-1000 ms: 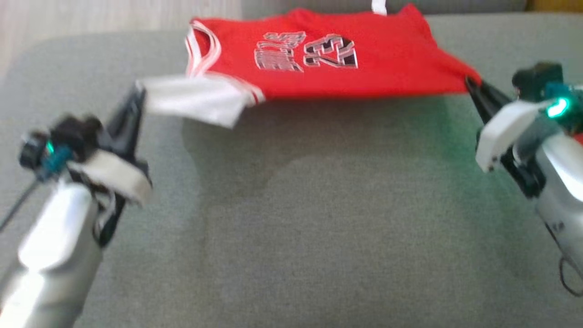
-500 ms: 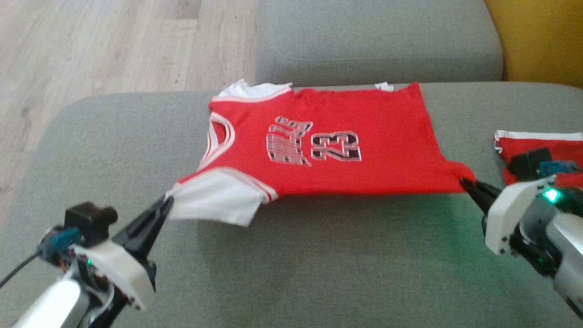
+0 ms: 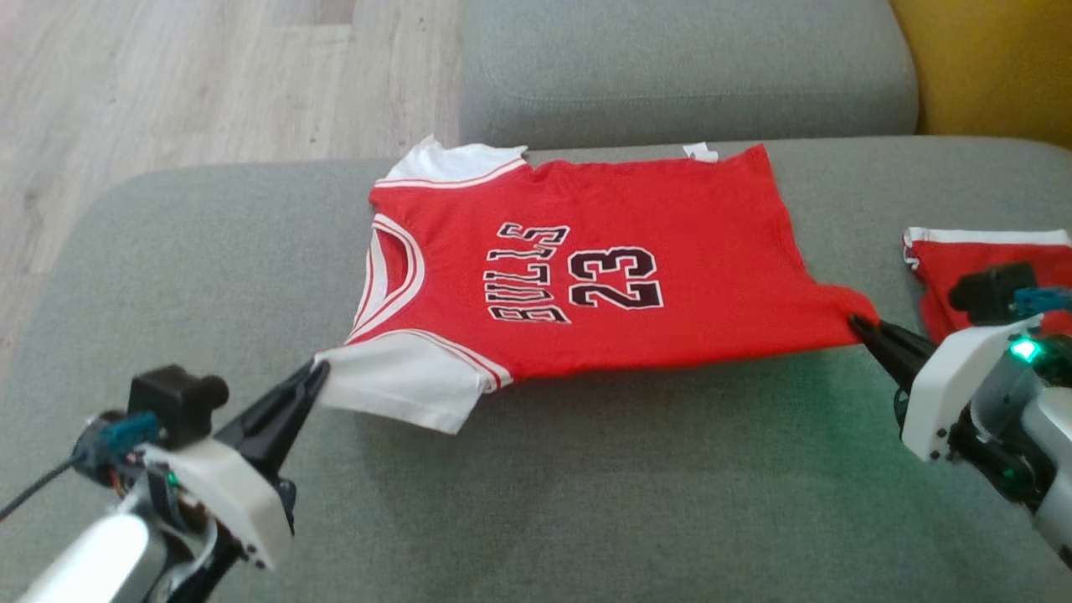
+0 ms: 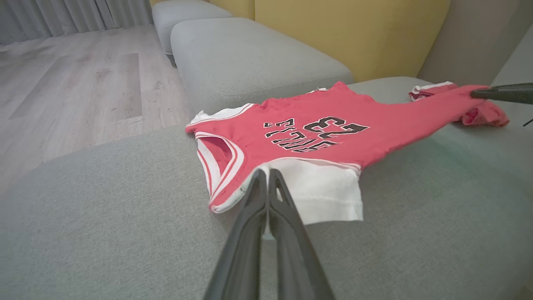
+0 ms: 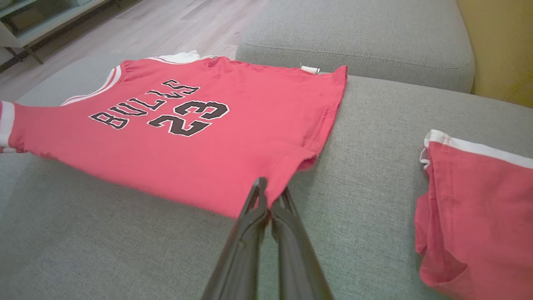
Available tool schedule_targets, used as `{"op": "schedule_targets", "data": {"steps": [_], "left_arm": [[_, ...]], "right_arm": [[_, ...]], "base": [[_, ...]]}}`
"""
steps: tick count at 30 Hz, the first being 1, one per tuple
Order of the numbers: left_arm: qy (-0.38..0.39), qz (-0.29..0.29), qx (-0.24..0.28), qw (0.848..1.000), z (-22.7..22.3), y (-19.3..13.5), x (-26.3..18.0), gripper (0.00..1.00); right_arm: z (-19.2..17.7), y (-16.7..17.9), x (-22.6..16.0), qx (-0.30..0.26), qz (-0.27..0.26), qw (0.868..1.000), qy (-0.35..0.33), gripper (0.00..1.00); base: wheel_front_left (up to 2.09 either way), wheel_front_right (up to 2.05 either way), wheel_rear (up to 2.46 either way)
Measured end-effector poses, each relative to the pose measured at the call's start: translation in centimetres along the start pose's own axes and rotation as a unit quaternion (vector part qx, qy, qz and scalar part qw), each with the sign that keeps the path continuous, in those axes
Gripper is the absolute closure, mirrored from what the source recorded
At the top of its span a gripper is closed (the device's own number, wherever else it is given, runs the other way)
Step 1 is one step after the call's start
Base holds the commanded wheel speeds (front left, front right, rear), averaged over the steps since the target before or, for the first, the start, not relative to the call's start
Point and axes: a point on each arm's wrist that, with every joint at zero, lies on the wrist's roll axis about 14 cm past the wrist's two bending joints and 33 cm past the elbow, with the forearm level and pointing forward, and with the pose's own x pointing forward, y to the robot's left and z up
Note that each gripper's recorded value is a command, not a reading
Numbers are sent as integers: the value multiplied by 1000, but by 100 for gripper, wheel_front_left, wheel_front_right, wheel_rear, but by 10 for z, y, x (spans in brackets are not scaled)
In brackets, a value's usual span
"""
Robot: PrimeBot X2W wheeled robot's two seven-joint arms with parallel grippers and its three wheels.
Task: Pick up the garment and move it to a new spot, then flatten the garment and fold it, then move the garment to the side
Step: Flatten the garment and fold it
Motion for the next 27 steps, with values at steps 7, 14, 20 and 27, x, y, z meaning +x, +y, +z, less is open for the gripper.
{"op": "schedule_targets", "data": {"steps": [7,14,20,27], "left_arm": [[33,12,44,998,5,28,35,100],[70,31,70,995,10,63,79,100],[111,36,111,987,2,82,119,100],[139,43,157,977,-9,98,155,100]], "right_arm": [[15,-6,23,15,-2,1000,-5,100],[21,-24,53,21,-21,999,13,100],[13,-31,81,22,-27,998,44,100],[-1,-38,101,21,-34,996,74,100]], "base": [[0,0,0],[0,0,0],[0,0,0],[0,0,0]]}}
